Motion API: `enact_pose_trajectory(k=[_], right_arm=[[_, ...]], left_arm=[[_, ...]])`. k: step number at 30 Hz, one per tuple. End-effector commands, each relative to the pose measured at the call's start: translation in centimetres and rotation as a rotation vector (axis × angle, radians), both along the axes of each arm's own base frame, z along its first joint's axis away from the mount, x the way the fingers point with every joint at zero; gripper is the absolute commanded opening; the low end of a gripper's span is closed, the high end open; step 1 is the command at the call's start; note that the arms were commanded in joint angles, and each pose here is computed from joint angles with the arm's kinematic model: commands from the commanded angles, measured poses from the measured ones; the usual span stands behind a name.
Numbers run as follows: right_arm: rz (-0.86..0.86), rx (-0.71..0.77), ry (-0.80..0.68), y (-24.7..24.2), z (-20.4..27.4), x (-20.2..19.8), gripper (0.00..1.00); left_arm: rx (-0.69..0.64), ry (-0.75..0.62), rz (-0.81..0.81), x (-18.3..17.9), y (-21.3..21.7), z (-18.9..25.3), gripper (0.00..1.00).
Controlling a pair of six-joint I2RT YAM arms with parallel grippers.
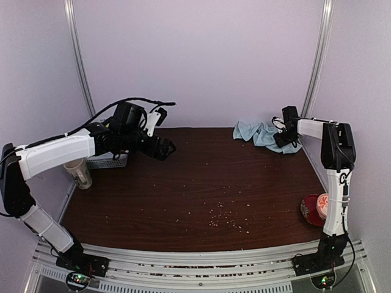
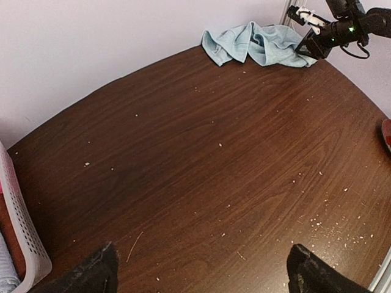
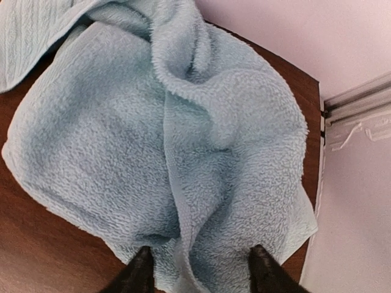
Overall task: Roll the towels
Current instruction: Pick up the towel from the corner of the board.
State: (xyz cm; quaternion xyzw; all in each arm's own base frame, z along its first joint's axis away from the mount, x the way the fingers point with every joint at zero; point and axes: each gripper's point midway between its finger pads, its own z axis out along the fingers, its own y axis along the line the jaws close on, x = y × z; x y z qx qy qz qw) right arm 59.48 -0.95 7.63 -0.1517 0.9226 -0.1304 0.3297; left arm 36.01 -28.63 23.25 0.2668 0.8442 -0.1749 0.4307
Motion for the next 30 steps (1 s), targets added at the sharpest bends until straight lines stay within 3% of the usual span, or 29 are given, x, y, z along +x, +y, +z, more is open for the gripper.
enact_pose_trajectory(k=[1,3,14,15,19,21,25,30], right_arm=[[0.011,0.002,-0.019,0.4,0.1,0.3,0.38],[0.019,0.002,-0.009,0.5,-0.4,0.1,0.27],[0.016,-0.023,0.016,0.3,-1.3,0.1,0.26],[0.014,-0.030,0.022,0.2,-1.5,0.2,0.24],[0.029,-0.028,0.031,0.6,-1.7,0.1,0.01],[0.047,-0.014,0.036,1.0,-1.4,0.0,0.00],[0.120,0.025,-0.002,2.9,2.8,-0.5,0.00],[0.347,0.126,-0.143,9.0,14.6,-4.6,0.00]], left_arm=[[-0.042,0.005,-0.010,0.0,-0.6,0.2,0.98],[-0.040,0.009,-0.011,0.1,-0.7,-0.1,0.98],[-0.064,0.000,-0.020,-0.1,-0.9,-0.3,0.98],[-0.068,-0.003,-0.020,-0.1,-1.0,-0.3,0.98],[-0.065,-0.007,-0.008,0.1,-0.8,-0.2,0.98],[-0.061,-0.007,0.003,0.2,-0.7,-0.3,0.98],[-0.077,-0.009,0.011,0.4,-0.8,-0.3,0.98],[-0.142,-0.015,-0.044,-0.5,-1.7,2.0,0.98]])
